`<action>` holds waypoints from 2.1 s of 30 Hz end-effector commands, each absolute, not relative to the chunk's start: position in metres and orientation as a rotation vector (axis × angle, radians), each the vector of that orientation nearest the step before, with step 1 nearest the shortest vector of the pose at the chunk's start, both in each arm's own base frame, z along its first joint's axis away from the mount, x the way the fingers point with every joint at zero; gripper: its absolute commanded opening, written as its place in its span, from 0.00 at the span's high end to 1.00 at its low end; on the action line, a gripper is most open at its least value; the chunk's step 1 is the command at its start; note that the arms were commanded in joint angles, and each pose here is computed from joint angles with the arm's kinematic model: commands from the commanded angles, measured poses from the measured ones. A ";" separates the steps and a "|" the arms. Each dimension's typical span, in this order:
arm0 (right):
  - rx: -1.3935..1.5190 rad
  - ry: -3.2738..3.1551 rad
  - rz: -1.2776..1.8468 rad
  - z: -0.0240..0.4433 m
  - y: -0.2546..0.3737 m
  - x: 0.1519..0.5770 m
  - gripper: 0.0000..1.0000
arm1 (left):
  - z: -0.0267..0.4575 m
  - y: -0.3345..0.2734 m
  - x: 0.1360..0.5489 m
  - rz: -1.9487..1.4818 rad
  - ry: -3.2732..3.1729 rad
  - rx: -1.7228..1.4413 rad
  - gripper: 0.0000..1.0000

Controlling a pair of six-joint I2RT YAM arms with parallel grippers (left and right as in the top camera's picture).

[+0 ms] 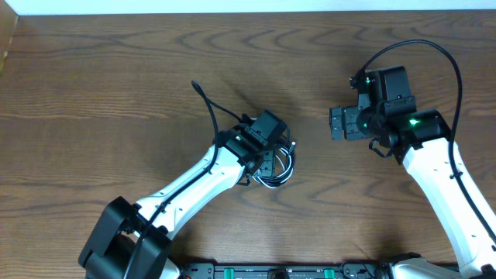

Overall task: Untangle cables
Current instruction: 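Grasp the black and white cable bundle with the left gripper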

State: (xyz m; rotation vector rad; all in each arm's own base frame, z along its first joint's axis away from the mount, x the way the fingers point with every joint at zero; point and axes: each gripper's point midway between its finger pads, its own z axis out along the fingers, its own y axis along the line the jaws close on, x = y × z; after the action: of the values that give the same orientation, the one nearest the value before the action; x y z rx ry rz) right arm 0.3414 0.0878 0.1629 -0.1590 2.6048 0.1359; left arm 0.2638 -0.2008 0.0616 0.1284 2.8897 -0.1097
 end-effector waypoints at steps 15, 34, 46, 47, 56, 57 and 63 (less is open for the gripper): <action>-0.142 2.598 0.162 0.167 0.090 0.342 0.01 | 0.018 -0.190 0.273 0.062 2.916 0.084 0.39; -0.142 2.594 0.162 0.167 0.090 0.343 0.01 | 0.014 -0.193 0.269 0.040 2.941 0.062 0.73; -0.141 2.596 0.162 0.166 0.090 0.343 0.01 | 0.006 -0.201 0.265 0.044 2.946 0.097 0.81; -0.141 2.596 0.162 0.166 0.090 0.343 0.01 | 0.006 -0.201 0.265 0.043 2.946 0.097 0.86; -0.142 2.599 0.161 0.166 0.090 0.342 0.01 | 0.005 -0.202 0.266 0.042 2.945 0.097 0.86; -0.142 2.599 0.161 0.166 0.090 0.342 0.01 | 0.005 -0.202 0.266 0.041 2.945 0.097 0.79; -0.142 2.599 0.161 0.166 0.090 0.342 0.01 | 0.005 -0.202 0.266 0.041 2.945 0.095 0.58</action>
State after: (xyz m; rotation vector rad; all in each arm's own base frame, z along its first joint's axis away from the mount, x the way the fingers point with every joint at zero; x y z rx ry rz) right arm 0.3416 0.0893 0.1633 -0.1614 2.6030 0.1474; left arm 0.2716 -0.2075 0.0151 0.0915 2.9204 -0.0012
